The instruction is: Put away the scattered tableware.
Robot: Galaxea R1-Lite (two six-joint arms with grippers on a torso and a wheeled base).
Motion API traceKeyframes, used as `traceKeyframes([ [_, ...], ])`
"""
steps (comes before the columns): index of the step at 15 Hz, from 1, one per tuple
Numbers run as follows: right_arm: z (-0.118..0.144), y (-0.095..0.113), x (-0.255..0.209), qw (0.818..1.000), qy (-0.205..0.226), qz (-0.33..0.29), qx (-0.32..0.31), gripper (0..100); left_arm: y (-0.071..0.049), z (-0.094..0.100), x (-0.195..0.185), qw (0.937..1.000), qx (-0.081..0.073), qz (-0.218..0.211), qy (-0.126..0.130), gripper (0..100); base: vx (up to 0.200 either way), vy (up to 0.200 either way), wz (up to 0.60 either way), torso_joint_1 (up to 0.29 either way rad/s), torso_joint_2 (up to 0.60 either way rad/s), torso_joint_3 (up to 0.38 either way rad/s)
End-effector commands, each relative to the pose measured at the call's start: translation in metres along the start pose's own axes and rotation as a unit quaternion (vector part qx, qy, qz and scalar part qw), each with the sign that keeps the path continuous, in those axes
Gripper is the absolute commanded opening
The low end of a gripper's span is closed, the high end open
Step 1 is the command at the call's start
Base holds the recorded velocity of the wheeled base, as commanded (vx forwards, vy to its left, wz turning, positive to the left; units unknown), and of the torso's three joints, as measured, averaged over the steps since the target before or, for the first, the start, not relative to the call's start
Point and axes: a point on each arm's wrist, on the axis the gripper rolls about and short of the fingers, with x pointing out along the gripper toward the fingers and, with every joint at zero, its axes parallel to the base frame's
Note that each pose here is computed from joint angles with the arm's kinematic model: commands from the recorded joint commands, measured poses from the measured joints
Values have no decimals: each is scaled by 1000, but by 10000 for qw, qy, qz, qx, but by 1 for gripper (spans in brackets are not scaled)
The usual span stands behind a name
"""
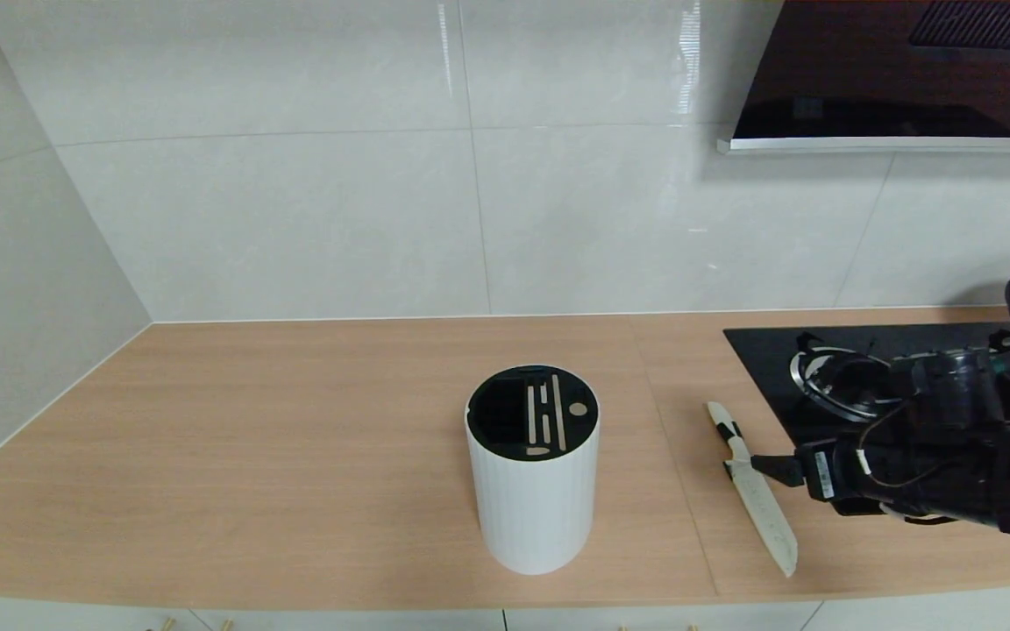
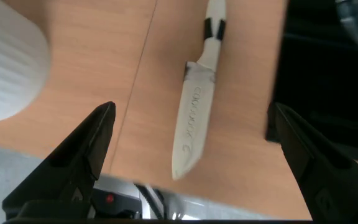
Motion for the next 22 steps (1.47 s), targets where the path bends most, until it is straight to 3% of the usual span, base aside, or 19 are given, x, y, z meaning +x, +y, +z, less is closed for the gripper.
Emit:
traceKeyframes([
  [1,-34,9,50,9985,532,-63,-69,100,0,0,0,10000,-1,0,3,100,0,0,0,0,0,0],
  [2,-46,7,71,9983,445,-376,-90,100,0,0,0,10000,-1,7,3,100,0,0,0,0,0,0],
  [5,-55,5,93,9986,54,-514,-59,100,0,0,0,10000,-1,7,3,100,0,0,0,0,0,0],
  [22,-57,-4,121,9973,-254,-636,252,100,0,0,0,10000,-1,7,3,100,0,0,0,0,0,0],
])
